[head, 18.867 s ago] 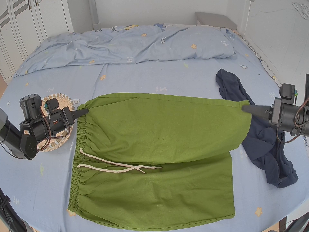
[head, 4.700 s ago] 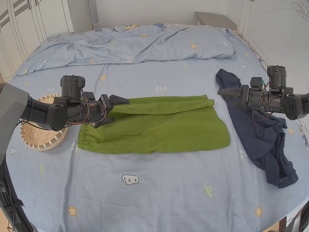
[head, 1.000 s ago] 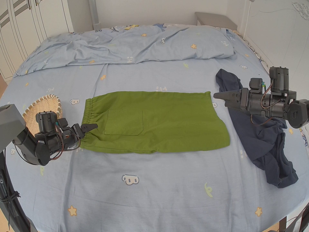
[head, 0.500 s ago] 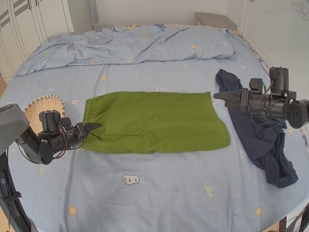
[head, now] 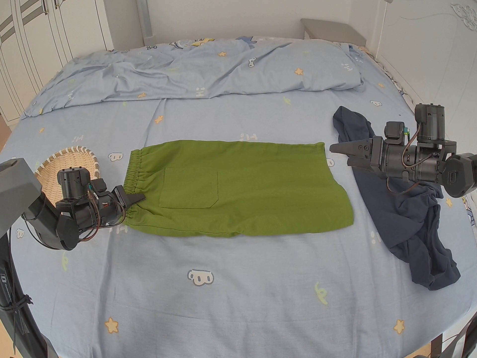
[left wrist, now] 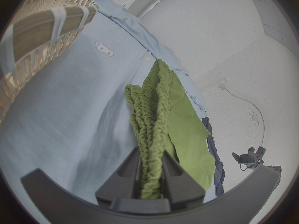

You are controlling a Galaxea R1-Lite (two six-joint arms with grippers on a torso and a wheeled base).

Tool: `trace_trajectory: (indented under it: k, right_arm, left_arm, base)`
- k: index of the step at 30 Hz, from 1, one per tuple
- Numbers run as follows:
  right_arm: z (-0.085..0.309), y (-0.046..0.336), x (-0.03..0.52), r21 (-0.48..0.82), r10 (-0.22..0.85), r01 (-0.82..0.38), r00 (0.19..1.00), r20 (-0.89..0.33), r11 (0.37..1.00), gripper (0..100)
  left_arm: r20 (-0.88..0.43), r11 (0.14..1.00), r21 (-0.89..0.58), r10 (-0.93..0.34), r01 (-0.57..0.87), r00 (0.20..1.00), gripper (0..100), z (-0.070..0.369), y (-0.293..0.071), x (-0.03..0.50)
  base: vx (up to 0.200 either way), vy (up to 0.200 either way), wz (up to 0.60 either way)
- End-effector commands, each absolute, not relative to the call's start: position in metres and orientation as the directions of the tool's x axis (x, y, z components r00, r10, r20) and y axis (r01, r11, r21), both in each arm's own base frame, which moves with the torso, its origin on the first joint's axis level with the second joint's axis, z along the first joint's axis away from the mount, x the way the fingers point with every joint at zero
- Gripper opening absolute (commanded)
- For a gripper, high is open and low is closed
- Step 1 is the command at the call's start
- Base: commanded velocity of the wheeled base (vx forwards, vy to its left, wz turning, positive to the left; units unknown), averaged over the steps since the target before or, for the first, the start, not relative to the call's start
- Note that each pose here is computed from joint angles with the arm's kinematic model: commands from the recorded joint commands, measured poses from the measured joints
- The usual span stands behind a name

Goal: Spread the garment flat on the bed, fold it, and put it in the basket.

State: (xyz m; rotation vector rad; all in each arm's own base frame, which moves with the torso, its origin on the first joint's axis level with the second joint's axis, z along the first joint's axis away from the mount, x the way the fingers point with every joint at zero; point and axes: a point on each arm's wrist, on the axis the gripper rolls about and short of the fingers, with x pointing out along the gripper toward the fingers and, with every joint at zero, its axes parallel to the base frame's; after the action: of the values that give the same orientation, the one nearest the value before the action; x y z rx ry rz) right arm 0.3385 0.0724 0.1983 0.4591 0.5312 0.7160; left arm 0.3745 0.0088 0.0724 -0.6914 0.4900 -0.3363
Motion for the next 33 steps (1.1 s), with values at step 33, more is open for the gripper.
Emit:
trace_trajectory:
  k: [33]
  right_arm:
    - [0.078,0.070,0.415,0.633,0.656,-0.253,0.516,-0.551,0.731,100]
  left_arm:
    - [-0.231,0.700,-0.691,-0.450,0.181,0.863,0,0.106,0.027,0.365]
  base:
    - [0.000,0.000,0.00]
